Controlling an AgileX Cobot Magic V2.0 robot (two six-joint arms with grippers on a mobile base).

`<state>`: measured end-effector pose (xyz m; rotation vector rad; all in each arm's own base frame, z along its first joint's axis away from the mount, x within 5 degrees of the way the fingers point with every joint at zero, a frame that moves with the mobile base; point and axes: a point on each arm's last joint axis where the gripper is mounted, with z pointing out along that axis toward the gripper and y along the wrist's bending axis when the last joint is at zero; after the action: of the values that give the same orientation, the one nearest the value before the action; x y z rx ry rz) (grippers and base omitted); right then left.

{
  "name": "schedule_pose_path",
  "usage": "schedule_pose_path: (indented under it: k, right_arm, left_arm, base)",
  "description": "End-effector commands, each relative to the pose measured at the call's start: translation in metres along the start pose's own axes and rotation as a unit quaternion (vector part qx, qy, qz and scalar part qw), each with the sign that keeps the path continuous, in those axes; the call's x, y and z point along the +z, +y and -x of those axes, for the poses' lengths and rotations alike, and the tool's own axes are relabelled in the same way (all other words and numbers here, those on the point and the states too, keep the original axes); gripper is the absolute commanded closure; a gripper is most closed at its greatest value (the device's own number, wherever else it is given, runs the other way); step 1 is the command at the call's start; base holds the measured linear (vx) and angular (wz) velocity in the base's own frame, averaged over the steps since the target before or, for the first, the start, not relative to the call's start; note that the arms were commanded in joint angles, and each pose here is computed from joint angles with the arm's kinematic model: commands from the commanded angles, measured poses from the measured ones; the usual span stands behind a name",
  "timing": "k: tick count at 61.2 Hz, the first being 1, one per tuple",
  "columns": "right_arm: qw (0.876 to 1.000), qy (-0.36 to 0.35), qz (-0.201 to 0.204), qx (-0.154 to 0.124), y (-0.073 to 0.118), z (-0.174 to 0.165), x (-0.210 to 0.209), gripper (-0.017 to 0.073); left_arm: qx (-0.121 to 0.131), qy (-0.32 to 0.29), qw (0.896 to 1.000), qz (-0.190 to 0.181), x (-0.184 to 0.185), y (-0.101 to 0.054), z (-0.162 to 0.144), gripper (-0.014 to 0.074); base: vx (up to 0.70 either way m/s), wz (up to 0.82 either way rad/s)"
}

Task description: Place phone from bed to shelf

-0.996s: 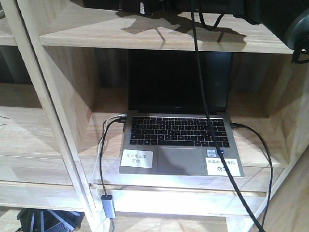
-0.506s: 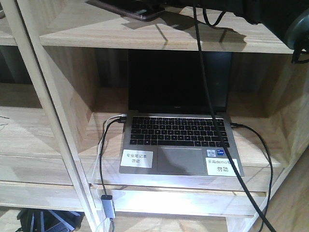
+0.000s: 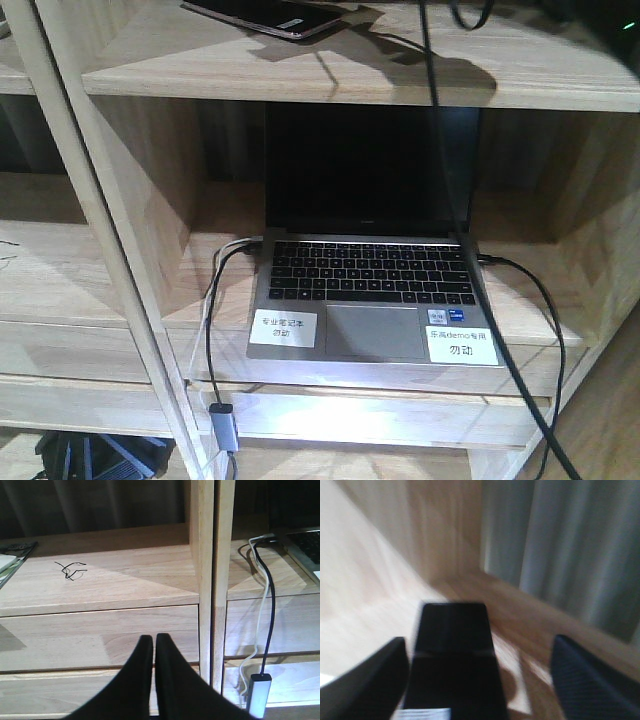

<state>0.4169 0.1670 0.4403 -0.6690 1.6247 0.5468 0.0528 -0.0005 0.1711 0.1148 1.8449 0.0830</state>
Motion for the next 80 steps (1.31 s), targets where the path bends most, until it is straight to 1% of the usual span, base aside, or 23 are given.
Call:
schedule_pose_path:
  k: [1,4,8,13,17,18,20,27,31,34,42,45,53,59,67,80]
  right_arm:
    - [0.999,-0.048,-0.015,-0.006,0.012,0.044,-0.039,0.0104]
    - [0.999,-0.040,-0.014,-0.005,0.015,0.046,-0.045,0.0146]
    - [0.999,-0.031,-0.014,-0.001,0.018,0.050,-0.053,0.0230]
    - [1.000,-0.023,-0.017,-0.002,0.023,0.056,-0.064,0.0388]
    - [1.000,-0.020,-0.018,-0.005,0.026,0.060,-0.070,0.0496]
    - [1.000,-0.018,-0.017,-0.005,0.027,0.061,-0.073,0.0537]
    - [1.000,-0.019,-0.017,-0.005,0.029,0.064,-0.077,0.0575]
    - [1.000,-0.021,-0.012,0.000,0.036,0.069,-0.090,0.0567]
    - [1.000,-0.024,-0.020,0.004,0.037,0.067,-0.095,0.0566]
    - [0.999,-0.023,-0.030,0.011,0.038,0.060,-0.099,0.0566]
    - [0.996,-0.043,-0.076,0.012,0.041,0.045,-0.119,0.0566]
    - [0.994,-0.044,-0.096,0.015,0.042,0.032,-0.127,0.0566]
    - [0.988,-0.066,-0.140,0.019,0.051,0.013,-0.157,0.0566]
    - [0.983,-0.074,-0.165,0.023,0.058,-0.005,-0.178,0.0566]
    - [0.980,-0.079,-0.181,0.025,0.072,-0.028,-0.207,0.0566]
    - [0.979,-0.079,-0.185,0.025,0.096,-0.064,-0.248,0.0566]
  left_arm:
    - [-0.006,-0.050,0.999,0.002,-0.003,0.001,0.014,0.0592]
    - [-0.006,-0.050,0.999,0.002,-0.003,0.001,0.014,0.0592]
    - [-0.006,-0.050,0.999,0.002,-0.003,0.001,0.014,0.0592]
    - [-0.006,-0.050,0.999,0.002,-0.003,0.001,0.014,0.0592]
    - [-0.006,-0.050,0.999,0.002,-0.003,0.001,0.014,0.0592]
    - [-0.006,-0.050,0.999,0.002,-0.003,0.001,0.014,0.0592]
    - [-0.006,-0.050,0.999,0.002,-0.003,0.001,0.014,0.0592]
    - [-0.006,-0.050,0.999,0.002,-0.003,0.001,0.014,0.0592]
    - [-0.006,-0.050,0.999,0.002,-0.003,0.001,0.014,0.0592]
    - [-0.006,-0.050,0.999,0.002,-0.003,0.001,0.014,0.0592]
    - [-0.006,-0.050,0.999,0.002,-0.003,0.001,0.014,0.0592]
    - [-0.006,-0.050,0.999,0.002,-0.003,0.001,0.014,0.0592]
    - [-0.006,-0.050,0.999,0.002,-0.003,0.001,0.014,0.0592]
    - [-0.006,-0.050,0.999,0.002,-0.003,0.001,0.014,0.0592]
    - [-0.006,-0.050,0.999,0.002,-0.003,0.001,0.014,0.0592]
    - [-0.006,-0.050,0.999,0.002,-0.003,0.001,0.014,0.0592]
  base:
    - [0.00,0.00]
    - [0.00,0.00]
    - [0.00,0.00]
    - [0.00,0.00]
    - [0.00,0.00]
    - [0.00,0.00]
    - [0.00,0.00]
    - [0.00,0.00]
    - [0.00,0.00]
    - [0.00,0.00]
    - [0.00,0.00]
    - [0.00,0.00]
    - [0.00,0.00]
    - [0.00,0.00]
    - [0.00,0.00]
    - [0.00,0.00]
